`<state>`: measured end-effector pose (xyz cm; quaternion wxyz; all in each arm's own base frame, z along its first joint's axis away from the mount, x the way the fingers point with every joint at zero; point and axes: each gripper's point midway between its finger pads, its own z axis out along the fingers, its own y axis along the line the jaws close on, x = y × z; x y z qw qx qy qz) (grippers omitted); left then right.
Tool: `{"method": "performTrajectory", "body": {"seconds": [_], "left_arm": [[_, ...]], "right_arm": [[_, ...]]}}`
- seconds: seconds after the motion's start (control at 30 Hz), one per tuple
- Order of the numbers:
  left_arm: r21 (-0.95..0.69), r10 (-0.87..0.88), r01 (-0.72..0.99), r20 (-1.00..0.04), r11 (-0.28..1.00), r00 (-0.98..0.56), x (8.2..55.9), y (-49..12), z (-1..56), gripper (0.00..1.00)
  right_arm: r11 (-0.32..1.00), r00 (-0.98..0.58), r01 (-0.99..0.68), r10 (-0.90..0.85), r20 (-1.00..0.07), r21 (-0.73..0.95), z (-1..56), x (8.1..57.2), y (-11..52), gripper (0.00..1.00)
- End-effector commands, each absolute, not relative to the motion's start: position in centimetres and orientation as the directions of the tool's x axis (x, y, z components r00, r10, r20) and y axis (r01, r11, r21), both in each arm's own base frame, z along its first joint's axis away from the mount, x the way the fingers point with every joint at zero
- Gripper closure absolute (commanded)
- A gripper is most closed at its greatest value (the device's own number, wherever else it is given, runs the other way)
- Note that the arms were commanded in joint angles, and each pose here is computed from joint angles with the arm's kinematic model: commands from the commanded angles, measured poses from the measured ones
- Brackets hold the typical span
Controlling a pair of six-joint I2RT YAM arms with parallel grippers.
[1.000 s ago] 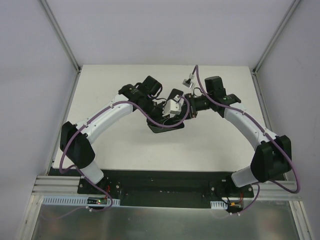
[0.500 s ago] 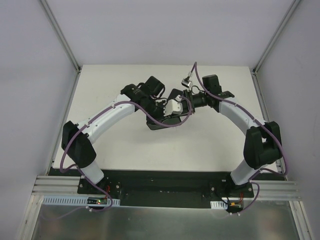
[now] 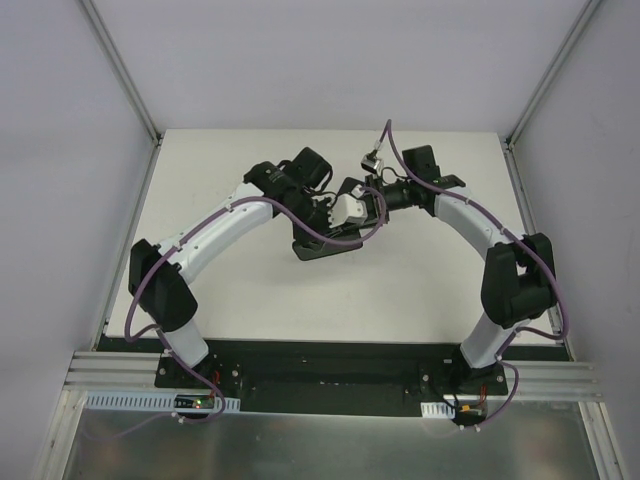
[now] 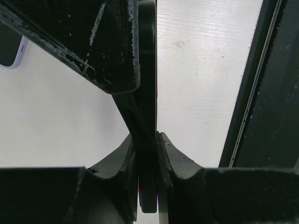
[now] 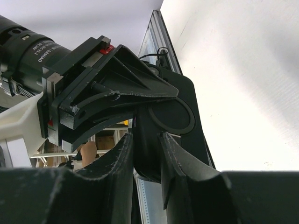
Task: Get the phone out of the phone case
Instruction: Remove the phone case from the phone.
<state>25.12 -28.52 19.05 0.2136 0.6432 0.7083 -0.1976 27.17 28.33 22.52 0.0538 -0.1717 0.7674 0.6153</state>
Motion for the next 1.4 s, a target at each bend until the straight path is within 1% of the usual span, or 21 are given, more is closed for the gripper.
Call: {"method": "performTrajectory", "body": {"seconds": [0.0,0.07,0.13,0.3,0.43,0.53,0.67,0.8,0.83,0.9,0.93,0.97,1.0,1.07,1.17,1.23,1.37], "left_arm": [[-0.021,0.631,0.997,-0.775,-0.068,0.026,21.7,-33.2,26.9,1.00],[-0.055,0.597,0.995,-0.802,-0.082,0.005,21.2,-33.3,28.0,1.00],[-0.083,0.568,0.991,-0.823,-0.101,-0.011,20.7,-33.2,28.9,1.00],[-0.072,0.559,0.990,-0.829,-0.118,0.007,20.3,-32.7,29.6,1.00],[-0.090,0.540,0.987,-0.841,-0.130,-0.006,19.8,-32.7,30.3,1.00],[-0.121,0.505,0.983,-0.862,-0.141,-0.033,19.5,-32.7,31.4,1.00],[-0.178,0.450,0.972,-0.888,-0.150,-0.094,19.2,-32.6,33.1,1.00],[-0.181,0.449,0.973,-0.888,-0.142,-0.100,19.5,-32.6,32.9,1.00],[-0.182,0.454,0.974,-0.885,-0.136,-0.102,19.6,-32.5,32.6,1.00],[-0.194,0.462,0.973,-0.879,-0.124,-0.116,19.8,-32.2,31.9,1.00],[-0.194,0.465,0.974,-0.877,-0.115,-0.120,20.0,-32.0,31.5,1.00],[-0.193,0.465,0.976,-0.876,-0.105,-0.123,20.4,-31.8,31.2,1.00],[-0.204,0.472,0.975,-0.871,-0.093,-0.137,20.6,-31.6,30.5,1.00],[-0.213,0.471,0.974,-0.868,-0.070,-0.156,21.2,-31.1,29.9,1.00],[-0.229,0.450,0.972,-0.874,-0.045,-0.185,22.0,-30.5,29.7,1.00],[-0.241,0.421,0.970,-0.884,-0.034,-0.205,22.4,-30.4,30.2,1.00],[-0.277,0.361,0.961,-0.896,0.003,-0.259,23.7,-30.4,31.6,1.00]], "right_arm": [[0.338,-0.915,-0.404,-0.161,-0.371,0.850,18.8,29.7,27.5,1.00],[0.327,-0.890,-0.457,-0.182,-0.419,0.828,18.7,29.5,27.3,1.00],[0.315,-0.883,-0.469,-0.189,-0.429,0.825,18.7,29.4,27.2,1.00],[0.295,-0.908,-0.414,-0.204,-0.367,0.861,18.4,29.2,27.5,1.00],[0.315,-0.907,-0.414,-0.215,-0.361,0.854,17.5,29.0,27.5,1.00],[0.302,-0.890,-0.449,-0.230,-0.393,0.841,17.7,28.6,27.4,1.00],[0.277,-0.851,-0.521,-0.242,-0.466,0.807,18.2,27.9,27.2,1.00],[0.273,-0.826,-0.562,-0.239,-0.511,0.781,19.4,27.9,27.0,0.99],[0.274,-0.822,-0.569,-0.236,-0.519,0.776,19.8,27.9,26.9,0.96],[0.280,-0.819,-0.573,-0.217,-0.531,0.770,20.8,28.2,26.7,0.76],[0.281,-0.814,-0.581,-0.209,-0.542,0.764,21.5,28.3,26.5,0.62],[0.284,-0.810,-0.586,-0.201,-0.551,0.758,22.1,28.5,26.3,0.52],[0.284,-0.802,-0.597,-0.193,-0.565,0.751,22.8,28.6,26.2,0.46],[0.288,-0.788,-0.614,-0.170,-0.592,0.735,24.3,28.9,25.6,0.42],[0.293,-0.762,-0.642,-0.137,-0.633,0.709,26.5,28.9,24.7,0.30],[0.292,-0.733,-0.673,-0.136,-0.667,0.680,27.2,28.5,24.4,0.27],[0.246,-0.684,-0.722,-0.121,-0.719,0.646,27.9,27.4,24.4,0.23]]}}
